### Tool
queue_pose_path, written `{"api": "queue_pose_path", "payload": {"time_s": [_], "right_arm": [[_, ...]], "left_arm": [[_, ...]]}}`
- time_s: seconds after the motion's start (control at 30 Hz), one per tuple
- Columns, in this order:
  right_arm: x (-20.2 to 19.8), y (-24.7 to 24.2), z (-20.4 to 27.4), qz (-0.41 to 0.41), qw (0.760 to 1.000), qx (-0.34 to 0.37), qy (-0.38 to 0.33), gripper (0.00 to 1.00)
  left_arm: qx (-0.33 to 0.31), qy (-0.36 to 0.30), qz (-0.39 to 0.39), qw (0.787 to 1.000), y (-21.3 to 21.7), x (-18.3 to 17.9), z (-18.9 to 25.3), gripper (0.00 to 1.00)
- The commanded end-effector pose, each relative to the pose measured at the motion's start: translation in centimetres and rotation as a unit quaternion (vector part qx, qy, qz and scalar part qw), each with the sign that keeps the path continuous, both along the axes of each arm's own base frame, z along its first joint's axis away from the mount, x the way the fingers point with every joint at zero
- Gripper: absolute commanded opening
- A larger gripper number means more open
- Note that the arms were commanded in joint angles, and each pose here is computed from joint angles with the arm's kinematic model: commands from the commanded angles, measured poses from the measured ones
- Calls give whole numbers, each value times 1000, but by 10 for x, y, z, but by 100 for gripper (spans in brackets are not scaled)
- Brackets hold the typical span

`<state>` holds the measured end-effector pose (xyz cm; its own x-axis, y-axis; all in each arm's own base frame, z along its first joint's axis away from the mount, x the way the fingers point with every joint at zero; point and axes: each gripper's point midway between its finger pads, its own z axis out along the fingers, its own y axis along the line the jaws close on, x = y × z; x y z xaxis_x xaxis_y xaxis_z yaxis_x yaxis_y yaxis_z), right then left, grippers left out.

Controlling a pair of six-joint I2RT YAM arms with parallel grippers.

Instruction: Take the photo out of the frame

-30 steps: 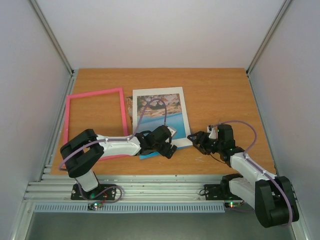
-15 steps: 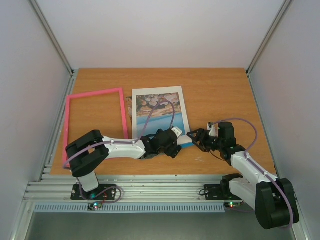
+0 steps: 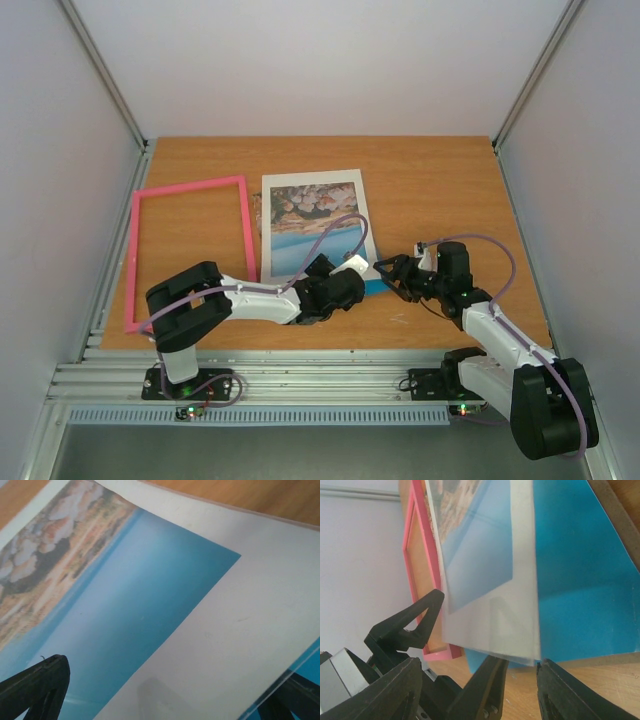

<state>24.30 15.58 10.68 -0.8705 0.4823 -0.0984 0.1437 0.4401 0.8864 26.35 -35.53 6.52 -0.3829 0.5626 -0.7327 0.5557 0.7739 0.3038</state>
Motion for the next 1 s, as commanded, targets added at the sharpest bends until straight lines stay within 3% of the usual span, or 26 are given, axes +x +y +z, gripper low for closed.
{"api": "queue_pose_path", "payload": {"time_s": [0.0,0.23,0.4,0.53,0.97], "right_arm": [[7,2,19,4,1000,13,-21,63],[7,0,17,4,1000,-5,-14,63],[8,-19,10,1,994,-105,-9,64],[5,-31,-10,12,985,-170,21,64],[16,-30,-37,36,973,-221,48,65]], "left_arm": [[1,-62,30,998,-1,15,16,98],[7,-81,43,996,5,14,25,87],[7,-90,57,994,8,17,35,82],[-16,-89,70,993,9,18,43,81],[-23,-78,79,994,10,18,38,81]]}}
